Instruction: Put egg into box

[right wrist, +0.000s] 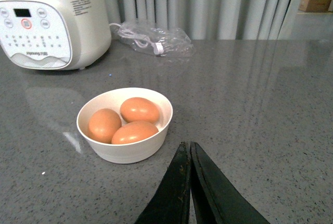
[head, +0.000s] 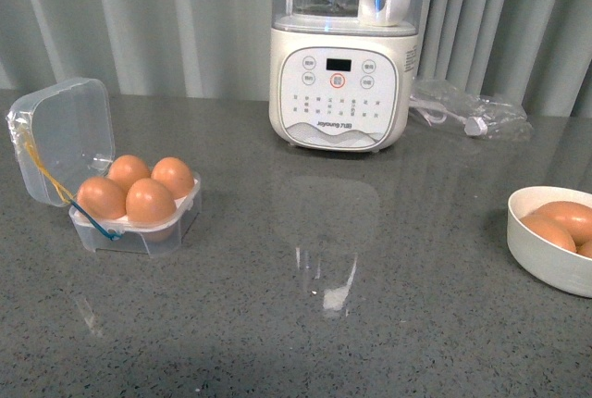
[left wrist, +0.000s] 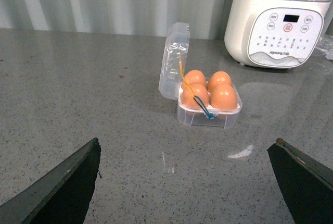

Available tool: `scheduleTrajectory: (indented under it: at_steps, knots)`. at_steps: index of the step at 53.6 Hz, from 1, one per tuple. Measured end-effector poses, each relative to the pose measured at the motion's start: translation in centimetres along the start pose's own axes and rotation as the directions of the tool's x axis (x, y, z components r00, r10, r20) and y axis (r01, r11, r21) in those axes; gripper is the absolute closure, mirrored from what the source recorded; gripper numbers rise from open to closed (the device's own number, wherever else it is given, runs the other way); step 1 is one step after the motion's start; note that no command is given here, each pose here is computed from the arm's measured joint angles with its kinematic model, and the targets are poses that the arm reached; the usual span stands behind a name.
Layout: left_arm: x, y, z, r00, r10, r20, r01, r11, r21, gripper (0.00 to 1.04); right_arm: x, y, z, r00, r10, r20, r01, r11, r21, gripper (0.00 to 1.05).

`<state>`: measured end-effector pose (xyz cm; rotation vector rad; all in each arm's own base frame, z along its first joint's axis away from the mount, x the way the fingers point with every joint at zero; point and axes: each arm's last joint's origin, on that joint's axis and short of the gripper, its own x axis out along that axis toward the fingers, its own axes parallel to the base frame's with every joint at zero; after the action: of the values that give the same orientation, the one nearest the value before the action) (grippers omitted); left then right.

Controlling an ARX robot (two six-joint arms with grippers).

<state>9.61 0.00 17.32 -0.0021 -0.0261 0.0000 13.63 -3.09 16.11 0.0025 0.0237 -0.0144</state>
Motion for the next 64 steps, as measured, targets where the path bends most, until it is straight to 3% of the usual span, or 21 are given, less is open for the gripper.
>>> scheduleTrajectory:
  at_steps: [25,30,64]
  knots:
    - [0.0,0.0,0.0,1.0,0.0,0.0,0.0,1.0,0.0,0.07,-1.7,2.4,0.7,0.999,-0.021,0.029,0.021,1.0,-0.005,1.02]
    - [0.0,0.0,0.0,1.0,-0.001,0.0,0.001,1.0,0.0,0.07,-2.0,3.0,0.7,0.999,0.018,0.032,-0.018,1.0,-0.007,1.02]
    - [0.0,0.0,0.0,1.0,0.0,0.0,0.0,1.0,0.0,0.07,-3.9,3.0,0.3,1.0,0.012,0.023,-0.012,1.0,-0.006,1.02]
